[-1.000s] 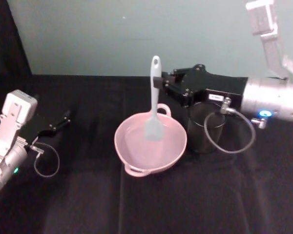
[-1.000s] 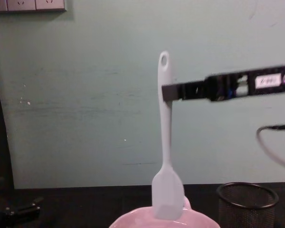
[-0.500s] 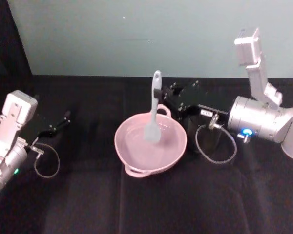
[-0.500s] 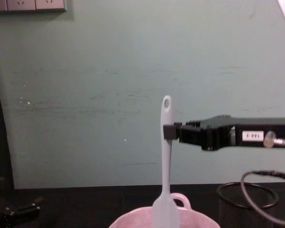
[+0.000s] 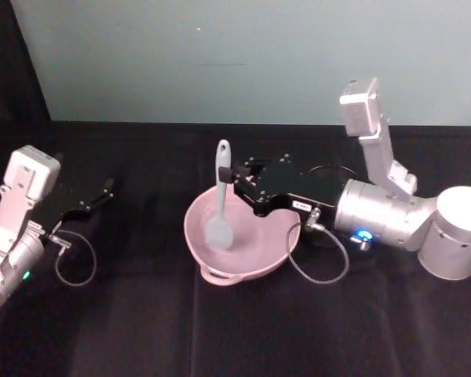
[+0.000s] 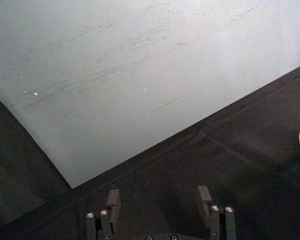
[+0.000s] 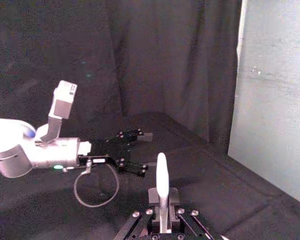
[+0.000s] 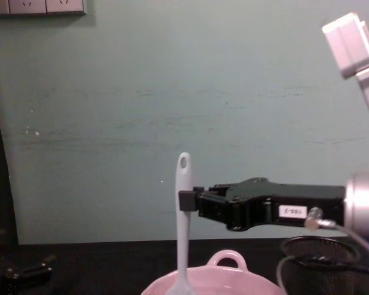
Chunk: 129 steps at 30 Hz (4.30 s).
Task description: Use the one hand to pick up the spoon and stir the clear water in the bowl.
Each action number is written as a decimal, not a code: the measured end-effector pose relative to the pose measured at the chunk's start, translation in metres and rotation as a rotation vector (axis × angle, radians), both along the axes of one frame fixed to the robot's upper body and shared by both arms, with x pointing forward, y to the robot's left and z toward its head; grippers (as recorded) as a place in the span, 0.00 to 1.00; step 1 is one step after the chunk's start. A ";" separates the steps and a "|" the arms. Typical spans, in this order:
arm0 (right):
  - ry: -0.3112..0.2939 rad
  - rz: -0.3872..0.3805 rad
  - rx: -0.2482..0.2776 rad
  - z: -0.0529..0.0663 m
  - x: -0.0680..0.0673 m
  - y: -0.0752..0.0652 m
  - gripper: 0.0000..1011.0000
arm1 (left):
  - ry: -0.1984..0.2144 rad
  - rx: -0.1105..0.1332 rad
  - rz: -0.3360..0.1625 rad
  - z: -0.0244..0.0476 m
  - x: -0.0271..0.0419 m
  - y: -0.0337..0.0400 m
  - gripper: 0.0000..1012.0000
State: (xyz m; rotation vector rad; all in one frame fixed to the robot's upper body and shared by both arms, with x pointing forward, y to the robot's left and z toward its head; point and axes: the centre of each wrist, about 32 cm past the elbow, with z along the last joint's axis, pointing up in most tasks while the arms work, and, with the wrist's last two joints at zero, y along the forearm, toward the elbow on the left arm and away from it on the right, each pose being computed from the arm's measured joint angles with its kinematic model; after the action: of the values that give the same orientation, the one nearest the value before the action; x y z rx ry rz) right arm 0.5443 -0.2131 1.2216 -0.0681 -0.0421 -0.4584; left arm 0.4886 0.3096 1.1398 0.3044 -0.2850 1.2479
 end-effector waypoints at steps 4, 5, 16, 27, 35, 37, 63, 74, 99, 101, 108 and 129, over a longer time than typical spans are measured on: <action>-0.040 -0.026 0.008 -0.009 0.006 0.008 0.11 | 0.000 0.000 0.000 0.0000 0.0000 0.0000 1.00; -0.057 -0.043 0.012 -0.012 0.008 0.011 0.11 | 0.000 0.000 0.000 0.0000 0.0000 0.0000 1.00; -0.134 -0.182 -0.011 -0.017 0.020 0.001 0.11 | 0.000 0.000 0.000 0.0000 0.0000 0.0000 1.00; -0.124 -0.166 -0.025 -0.002 -0.009 -0.028 0.11 | 0.000 0.000 0.000 0.0000 0.0000 0.0000 1.00; -0.062 -0.111 -0.001 -0.003 -0.031 -0.027 0.11 | 0.000 0.000 0.000 0.0000 0.0000 0.0000 1.00; -0.044 -0.094 0.008 -0.005 -0.034 -0.023 0.11 | 0.000 0.000 0.000 0.0000 0.0000 0.0000 1.00; -0.146 -0.226 -0.012 -0.026 0.002 -0.001 0.11 | 0.000 0.000 0.000 0.0000 0.0000 0.0000 1.00; -0.111 -0.197 -0.004 -0.017 -0.028 -0.027 0.11 | 0.000 0.000 0.000 0.0000 0.0000 0.0000 1.00; -0.100 -0.196 0.038 -0.035 -0.014 0.018 0.11 | 0.000 0.000 0.000 0.0000 0.0000 0.0000 1.00; -0.109 -0.215 0.032 -0.036 -0.011 0.016 0.11 | 0.000 0.000 0.000 0.0000 0.0000 0.0000 1.00; -0.129 -0.275 0.006 -0.034 -0.004 -0.003 0.11 | 0.000 0.000 0.000 0.0000 0.0000 0.0000 1.00; -0.050 -0.160 0.040 -0.033 -0.045 -0.005 0.11 | 0.000 0.000 0.000 0.0000 0.0000 0.0000 1.00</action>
State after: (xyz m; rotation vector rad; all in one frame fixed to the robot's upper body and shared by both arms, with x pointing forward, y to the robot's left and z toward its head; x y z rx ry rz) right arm 0.4988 -0.2180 1.1883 -0.0212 -0.0766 -0.6203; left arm 0.4886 0.3097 1.1398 0.3045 -0.2850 1.2479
